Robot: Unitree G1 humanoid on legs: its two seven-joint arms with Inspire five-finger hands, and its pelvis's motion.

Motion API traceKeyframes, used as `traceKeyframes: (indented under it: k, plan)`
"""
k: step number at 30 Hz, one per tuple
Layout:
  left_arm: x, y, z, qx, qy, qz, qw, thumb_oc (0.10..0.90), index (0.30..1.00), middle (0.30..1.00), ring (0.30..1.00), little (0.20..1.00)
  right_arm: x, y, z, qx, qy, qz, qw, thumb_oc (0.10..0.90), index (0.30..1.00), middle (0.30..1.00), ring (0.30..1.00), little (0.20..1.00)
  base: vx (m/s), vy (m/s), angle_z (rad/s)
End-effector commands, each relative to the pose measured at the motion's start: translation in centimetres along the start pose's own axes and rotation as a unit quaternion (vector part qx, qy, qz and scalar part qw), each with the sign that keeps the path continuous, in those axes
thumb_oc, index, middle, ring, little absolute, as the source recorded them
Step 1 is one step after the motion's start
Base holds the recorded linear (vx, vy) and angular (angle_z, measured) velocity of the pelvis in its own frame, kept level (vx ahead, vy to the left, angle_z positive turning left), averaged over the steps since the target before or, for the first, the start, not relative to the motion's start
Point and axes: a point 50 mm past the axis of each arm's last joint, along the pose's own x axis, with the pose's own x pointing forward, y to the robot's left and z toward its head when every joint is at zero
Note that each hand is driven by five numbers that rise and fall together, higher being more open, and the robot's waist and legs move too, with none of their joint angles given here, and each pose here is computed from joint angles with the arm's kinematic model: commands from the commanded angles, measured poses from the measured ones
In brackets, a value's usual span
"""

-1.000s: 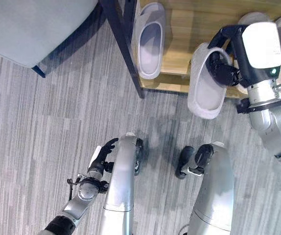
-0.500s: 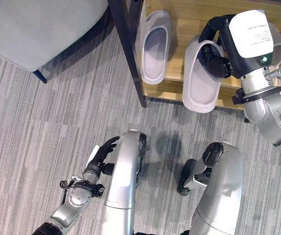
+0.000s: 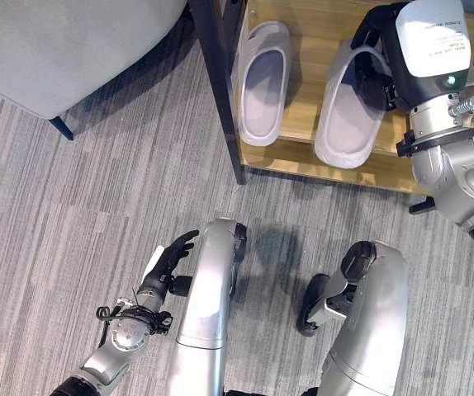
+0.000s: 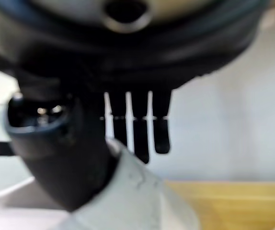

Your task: Arrange the slippers neatly on the shoe rack.

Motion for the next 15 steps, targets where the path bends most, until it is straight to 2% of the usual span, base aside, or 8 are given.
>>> traceKeyframes:
  k: [1, 15]
  plan:
    - [1.2, -1.1, 2.6, -0.037, -0.068, 0.027, 0.997, 0.8, 0.9, 0.9, 0.9, 0.9, 4.8, -6.5, 0.4, -0.007, -0.015, -0.143, 0.99, 0.4, 0.3, 0.3, 0.3, 0.3, -0.01, -0.066, 0.01]
    - [0.4, -0.6, 2.3, -0.028, -0.065, 0.007, 0.997, 0.8, 0.9, 0.9, 0.9, 0.9, 5.5, -5.0, -1.3, -0.059, 0.016, -0.089, 0.994, 0.4, 0.3, 0.3, 0.3, 0.3, -0.01, -0.06, 0.09]
